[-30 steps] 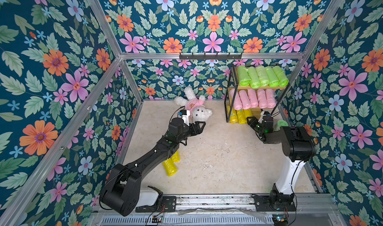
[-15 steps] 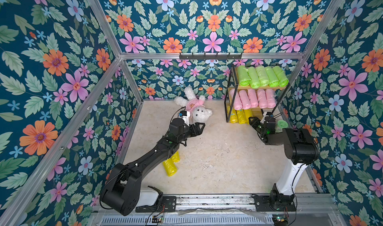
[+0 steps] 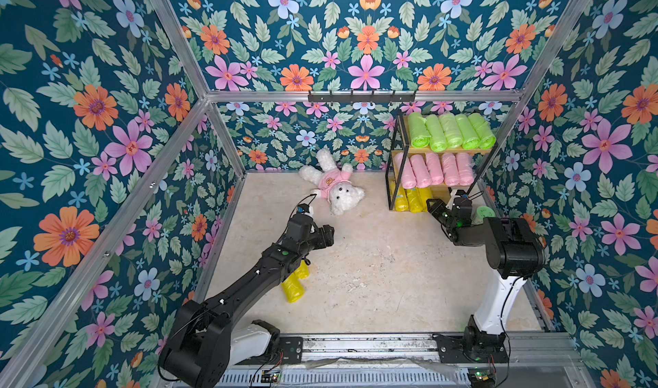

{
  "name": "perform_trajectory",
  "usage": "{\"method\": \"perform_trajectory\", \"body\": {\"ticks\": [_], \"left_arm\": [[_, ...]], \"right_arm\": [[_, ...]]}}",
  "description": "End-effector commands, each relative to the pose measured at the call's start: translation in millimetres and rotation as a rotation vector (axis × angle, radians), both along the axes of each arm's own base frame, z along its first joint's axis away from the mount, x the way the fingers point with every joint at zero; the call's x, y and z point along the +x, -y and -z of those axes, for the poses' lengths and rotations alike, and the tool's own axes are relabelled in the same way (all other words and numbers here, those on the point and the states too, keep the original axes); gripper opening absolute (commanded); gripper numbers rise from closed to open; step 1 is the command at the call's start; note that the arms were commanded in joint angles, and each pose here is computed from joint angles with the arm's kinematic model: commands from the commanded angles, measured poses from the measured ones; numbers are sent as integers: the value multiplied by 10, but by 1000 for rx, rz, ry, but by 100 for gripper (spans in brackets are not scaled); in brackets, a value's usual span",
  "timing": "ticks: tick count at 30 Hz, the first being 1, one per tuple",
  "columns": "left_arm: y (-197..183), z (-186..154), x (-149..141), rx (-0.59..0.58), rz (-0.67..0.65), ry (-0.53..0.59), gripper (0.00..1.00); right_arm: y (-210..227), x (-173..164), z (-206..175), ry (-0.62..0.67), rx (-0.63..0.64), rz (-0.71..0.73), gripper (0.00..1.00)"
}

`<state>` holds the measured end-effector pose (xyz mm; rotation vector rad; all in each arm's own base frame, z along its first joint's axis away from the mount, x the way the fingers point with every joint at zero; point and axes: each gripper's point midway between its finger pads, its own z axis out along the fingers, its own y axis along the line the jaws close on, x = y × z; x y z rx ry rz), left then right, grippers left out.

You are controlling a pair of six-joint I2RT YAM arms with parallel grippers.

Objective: Sort the rolls of trash bags by color and place them on the shelf
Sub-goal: Place the roll of trash bags on the shelf, then pick up the roll of trash bags from the center of the board.

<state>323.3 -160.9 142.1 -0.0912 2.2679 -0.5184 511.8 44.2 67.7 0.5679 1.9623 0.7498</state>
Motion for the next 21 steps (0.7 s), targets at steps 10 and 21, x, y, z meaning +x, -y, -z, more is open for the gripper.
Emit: {"method": "perform_trajectory", "body": {"ticks": [10, 21], "left_arm": [[-927, 361, -120, 254, -292, -50, 88], [-864, 786, 167, 292, -273, -149, 82]], "right_arm": [[46, -299, -439, 102, -10, 30, 81], [53, -669, -711, 150, -4, 38, 81]]}}
